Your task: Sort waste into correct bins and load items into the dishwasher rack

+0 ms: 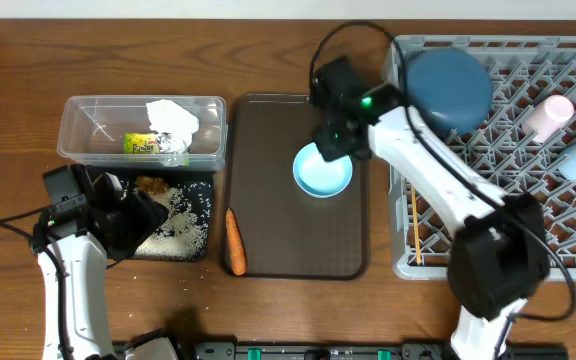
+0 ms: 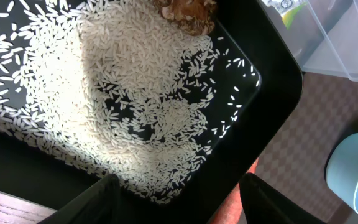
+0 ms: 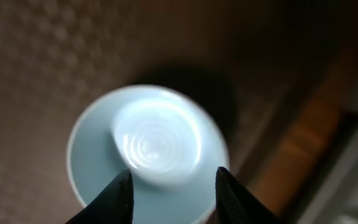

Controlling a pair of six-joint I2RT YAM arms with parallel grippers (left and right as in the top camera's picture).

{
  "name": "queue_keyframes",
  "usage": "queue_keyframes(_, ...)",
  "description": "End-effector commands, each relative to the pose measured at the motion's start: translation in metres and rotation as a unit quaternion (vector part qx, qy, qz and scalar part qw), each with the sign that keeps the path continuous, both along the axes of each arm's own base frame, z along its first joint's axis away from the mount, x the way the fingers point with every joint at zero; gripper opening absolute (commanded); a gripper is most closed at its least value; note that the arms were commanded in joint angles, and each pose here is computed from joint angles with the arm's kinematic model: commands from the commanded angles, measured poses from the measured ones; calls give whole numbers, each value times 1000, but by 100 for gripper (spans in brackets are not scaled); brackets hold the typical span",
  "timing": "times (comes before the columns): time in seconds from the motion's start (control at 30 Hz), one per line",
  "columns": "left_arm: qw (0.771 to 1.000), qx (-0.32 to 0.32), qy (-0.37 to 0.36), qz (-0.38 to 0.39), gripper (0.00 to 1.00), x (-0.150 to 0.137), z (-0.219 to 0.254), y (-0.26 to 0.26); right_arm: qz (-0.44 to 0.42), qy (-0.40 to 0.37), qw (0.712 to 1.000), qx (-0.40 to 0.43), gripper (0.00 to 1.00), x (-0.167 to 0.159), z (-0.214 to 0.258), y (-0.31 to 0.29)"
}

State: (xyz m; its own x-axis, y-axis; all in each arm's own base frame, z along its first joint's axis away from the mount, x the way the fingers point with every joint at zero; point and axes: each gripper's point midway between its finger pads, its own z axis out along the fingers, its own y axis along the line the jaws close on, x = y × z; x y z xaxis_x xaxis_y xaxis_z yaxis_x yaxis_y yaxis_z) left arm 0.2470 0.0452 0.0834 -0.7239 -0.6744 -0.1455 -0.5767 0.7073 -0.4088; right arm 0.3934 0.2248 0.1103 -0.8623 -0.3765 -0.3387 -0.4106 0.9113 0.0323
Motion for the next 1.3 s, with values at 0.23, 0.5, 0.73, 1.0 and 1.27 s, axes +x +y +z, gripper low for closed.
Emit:
queue_keyframes(0.23,1000,9,0,-4,63,0,0,3,-43,35,998,-39,39,11,-39,-37)
queue_keyframes(0.5,1000,9,0,-4,63,0,0,3,-8,124,992,10,34,-12,-83,-8)
queue_keyframes(0.73,1000,9,0,-4,63,0,0,3,13,135,991,1,1,-23,-94,5)
queue_keyframes(1.0,1000,9,0,-4,63,0,0,3,-74,94,991,-59,1,-6,-95,-20)
queue_keyframes(1.27,1000,9,0,-4,63,0,0,3,-110,-15,990,-85,1,28,-32,-40)
